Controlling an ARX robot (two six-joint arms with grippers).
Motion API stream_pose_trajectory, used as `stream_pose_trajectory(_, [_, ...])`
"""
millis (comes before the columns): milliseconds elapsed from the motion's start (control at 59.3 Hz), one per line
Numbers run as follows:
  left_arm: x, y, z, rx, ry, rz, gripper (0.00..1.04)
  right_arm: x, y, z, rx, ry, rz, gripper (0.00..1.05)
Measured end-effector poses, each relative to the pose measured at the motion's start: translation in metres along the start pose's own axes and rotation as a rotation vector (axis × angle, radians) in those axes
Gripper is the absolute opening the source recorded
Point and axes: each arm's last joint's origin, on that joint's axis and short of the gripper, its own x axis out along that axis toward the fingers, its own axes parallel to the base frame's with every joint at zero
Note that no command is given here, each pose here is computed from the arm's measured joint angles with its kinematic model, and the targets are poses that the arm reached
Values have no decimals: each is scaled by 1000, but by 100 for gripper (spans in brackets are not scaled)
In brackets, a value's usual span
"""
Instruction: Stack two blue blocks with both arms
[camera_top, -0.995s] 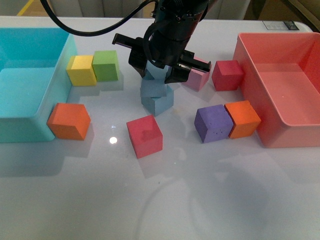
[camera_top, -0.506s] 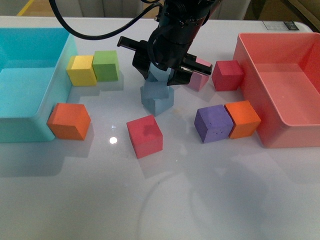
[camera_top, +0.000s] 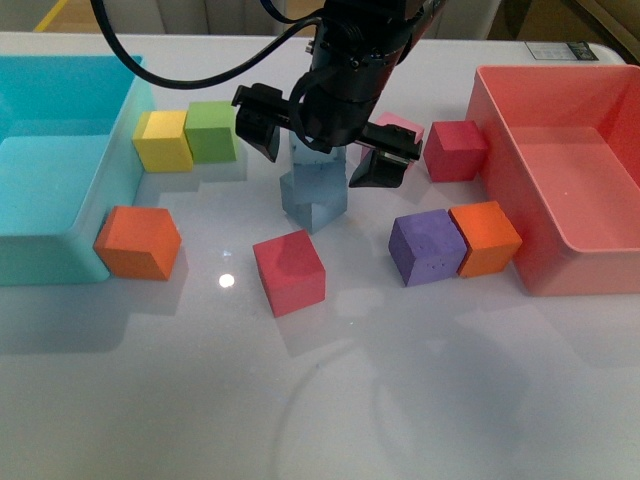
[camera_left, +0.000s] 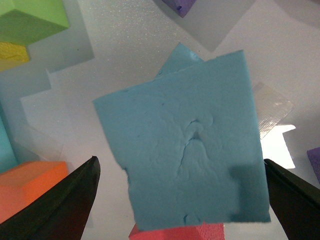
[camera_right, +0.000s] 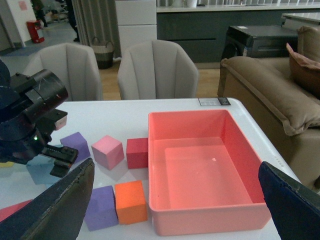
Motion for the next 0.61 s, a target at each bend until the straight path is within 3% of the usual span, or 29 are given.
stream_pose_trajectory(405, [-57,30,-3,-71,-127,-45,96,0,0,0,0,0,0,96])
stream_pose_trajectory(607, [-100,57,-15,-178,-291,-118,96,0,0,0,0,0,0,96])
